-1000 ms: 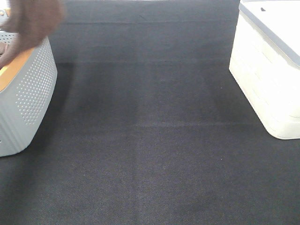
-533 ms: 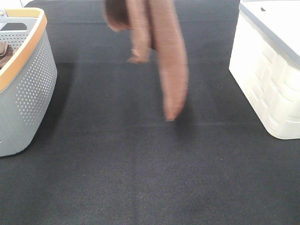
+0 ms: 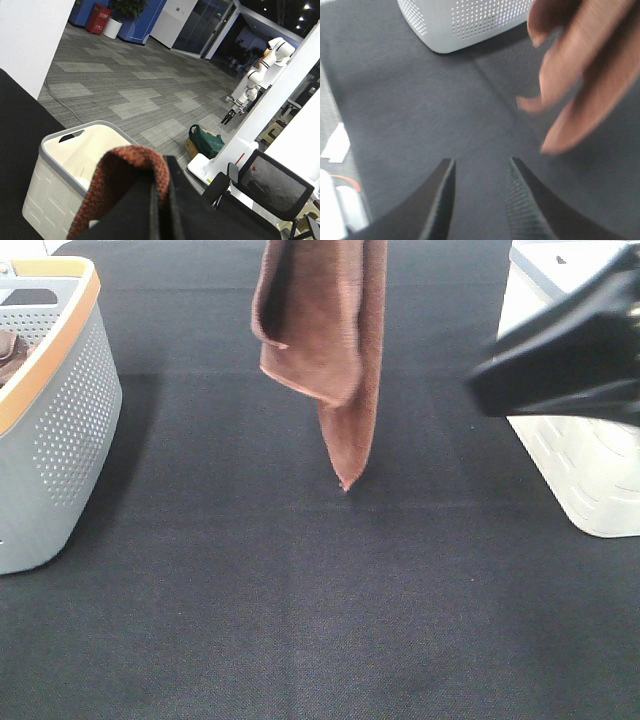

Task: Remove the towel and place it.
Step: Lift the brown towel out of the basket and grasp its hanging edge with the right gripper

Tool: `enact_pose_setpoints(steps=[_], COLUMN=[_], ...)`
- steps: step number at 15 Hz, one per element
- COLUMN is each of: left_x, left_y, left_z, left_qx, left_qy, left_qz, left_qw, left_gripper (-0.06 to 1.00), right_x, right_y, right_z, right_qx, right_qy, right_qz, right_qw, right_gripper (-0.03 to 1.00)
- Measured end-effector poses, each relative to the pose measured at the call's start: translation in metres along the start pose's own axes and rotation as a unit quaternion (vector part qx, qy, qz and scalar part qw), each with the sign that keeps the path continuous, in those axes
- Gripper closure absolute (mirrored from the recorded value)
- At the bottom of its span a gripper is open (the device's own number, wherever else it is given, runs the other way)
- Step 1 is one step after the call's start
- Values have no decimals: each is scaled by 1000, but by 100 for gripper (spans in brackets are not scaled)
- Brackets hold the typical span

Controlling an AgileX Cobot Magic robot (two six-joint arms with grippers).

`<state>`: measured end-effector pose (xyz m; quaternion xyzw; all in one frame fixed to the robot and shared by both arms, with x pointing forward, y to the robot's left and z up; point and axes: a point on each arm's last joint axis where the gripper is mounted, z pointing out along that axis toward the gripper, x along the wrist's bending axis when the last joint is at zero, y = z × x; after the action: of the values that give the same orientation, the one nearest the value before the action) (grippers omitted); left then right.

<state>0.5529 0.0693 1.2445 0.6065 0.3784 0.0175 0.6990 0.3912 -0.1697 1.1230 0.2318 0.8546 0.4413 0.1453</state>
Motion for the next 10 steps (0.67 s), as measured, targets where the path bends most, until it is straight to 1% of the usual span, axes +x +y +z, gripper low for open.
enact_pose_setpoints(steps=[1, 2, 3, 5, 7, 8, 10], left_x=[0, 0, 0, 0, -2, -2, -2], left_y=[0, 0, 0, 0, 2, 2, 3], left_z=[0, 0, 0, 0, 0, 0, 0], left_qx=[-2, -3, -3, -5, -8, -8, -9], left_qy=[0, 1, 1, 2, -1, -1, -1], left_qz=[0, 0, 0, -1, -2, -2, -2], left_qw=[1000, 1000, 1000, 1000, 1000, 1000, 1000], left_gripper=[94, 94, 94, 94, 94, 94, 94], right_x=[-1, -5, -5, -17, -22, -24, -25], right_y=[4, 6, 6, 7, 6, 5, 3], right_z=[11, 21, 21, 40, 55, 62, 75], right_qx=[-7, -16, -16, -22, -19, -19, -15], right_qy=[-9, -25, -25, -56, -57, -52, -37], right_qz=[-10, 1, 1, 29, 53, 71, 82], right_qw=[1000, 1000, 1000, 998, 997, 996, 996], right_gripper=[61, 54, 54, 42, 40, 40, 40])
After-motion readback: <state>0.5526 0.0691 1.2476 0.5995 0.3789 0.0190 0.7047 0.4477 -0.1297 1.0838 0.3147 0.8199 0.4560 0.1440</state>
